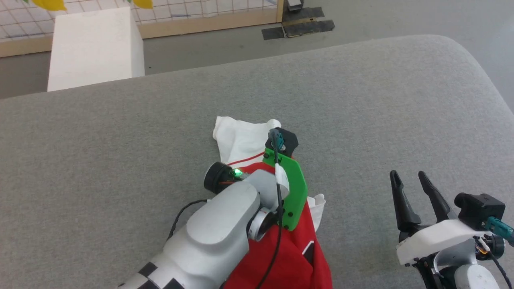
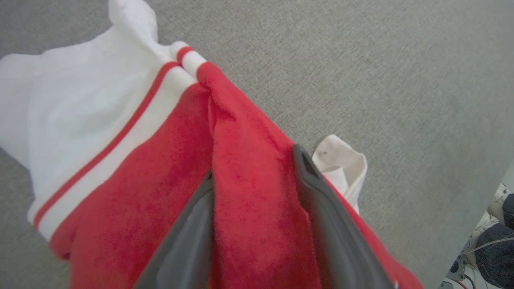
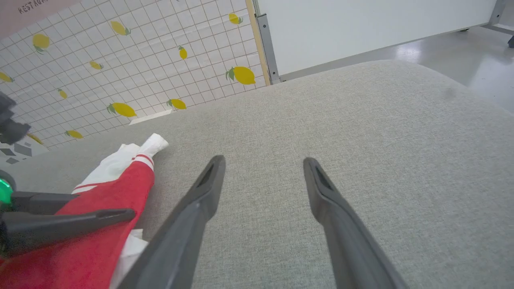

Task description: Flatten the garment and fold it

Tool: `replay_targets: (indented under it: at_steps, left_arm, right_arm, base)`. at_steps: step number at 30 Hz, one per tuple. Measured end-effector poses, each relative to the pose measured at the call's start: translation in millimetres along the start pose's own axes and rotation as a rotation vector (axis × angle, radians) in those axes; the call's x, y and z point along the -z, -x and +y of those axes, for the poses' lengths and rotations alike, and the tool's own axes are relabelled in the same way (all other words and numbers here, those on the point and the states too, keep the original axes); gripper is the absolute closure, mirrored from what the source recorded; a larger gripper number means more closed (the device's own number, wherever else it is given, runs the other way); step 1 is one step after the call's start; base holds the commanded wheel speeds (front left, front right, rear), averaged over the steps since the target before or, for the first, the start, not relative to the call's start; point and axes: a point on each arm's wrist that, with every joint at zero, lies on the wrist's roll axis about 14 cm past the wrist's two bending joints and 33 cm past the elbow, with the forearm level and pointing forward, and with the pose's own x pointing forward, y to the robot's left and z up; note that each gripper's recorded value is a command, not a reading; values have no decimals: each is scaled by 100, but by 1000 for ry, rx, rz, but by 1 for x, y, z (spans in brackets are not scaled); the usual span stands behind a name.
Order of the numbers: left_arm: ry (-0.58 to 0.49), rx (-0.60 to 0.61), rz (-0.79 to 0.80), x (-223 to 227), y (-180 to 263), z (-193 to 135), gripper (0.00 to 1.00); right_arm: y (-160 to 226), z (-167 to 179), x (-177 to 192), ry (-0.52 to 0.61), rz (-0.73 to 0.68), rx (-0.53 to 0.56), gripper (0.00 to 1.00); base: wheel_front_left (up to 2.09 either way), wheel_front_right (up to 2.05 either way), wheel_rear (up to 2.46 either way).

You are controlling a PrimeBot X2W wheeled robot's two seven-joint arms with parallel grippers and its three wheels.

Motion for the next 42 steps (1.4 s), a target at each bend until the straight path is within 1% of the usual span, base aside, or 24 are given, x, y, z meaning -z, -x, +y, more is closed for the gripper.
replay_targets:
  at_steps: [3,9,13,16,18,20,23,25,28,29,31,34,37,38,39,40,41,42]
  left_arm:
    - [-16,39,-70,-17,0,-8,100]
    - [-12,117,-416,-84,25,-26,100]
    - [29,154,-645,-126,55,-31,100]
    - [103,141,-795,-149,80,-21,100]
    - [162,90,-881,-159,97,-3,100]
    - [216,24,-920,-156,109,21,100]
    - [330,-151,-911,-117,123,78,100]
    - [462,-308,-883,-69,136,126,100]
    - [600,-507,-813,6,157,170,100]
    - [643,-567,-788,32,164,180,100]
    - [712,-664,-736,76,177,189,100]
    - [781,-772,-632,139,191,189,100]
    - [840,-817,-513,188,195,175,100]
    - [856,-820,-469,201,195,169,87]
    - [860,-818,-426,211,195,164,58]
    - [859,-815,-403,215,196,162,11]
    - [860,-812,-409,213,198,162,0]
    - [861,-814,-437,209,201,163,0]
  right_arm:
    - [0,-3,0,-3,-2,9,0]
    - [-2,0,-4,-3,-18,-2,0]
    - [-5,7,-6,0,-24,-21,0]
    - [-9,14,-7,4,-25,-44,0]
    - [-11,21,-9,5,-27,-66,0]
    - [-14,28,-10,5,-29,-86,0]
    - [-18,40,-10,7,-26,-121,0]
    - [-20,49,-10,12,-22,-148,0]
    - [-22,60,-7,15,-10,-180,0]
    - [-23,64,-7,17,-7,-192,0]
    - [-25,72,-7,19,-4,-215,0]
    - [-27,82,-8,25,-2,-241,0]
    - [-28,90,-5,35,12,-265,0]
    - [-27,92,-3,42,21,-270,0]
    - [-27,94,-1,45,30,-276,0]
    - [-26,96,0,46,38,-282,0]
    - [-26,98,1,48,42,-289,0]
    - [-27,102,1,53,43,-299,0]
  base:
    - [0,0,0]
    - [0,0,0]
    - [0,0,0]
    - [0,0,0]
    - [0,0,0]
    - [0,0,0]
    - [0,0,0]
    - [0,0,0]
    - [0,0,0]
    - [0,0,0]
    - [0,0,0]
    - [0,0,0]
    - [0,0,0]
    - [0,0,0]
    - [0,0,0]
    - [0,0,0]
    - [0,0,0]
    - [0,0,0]
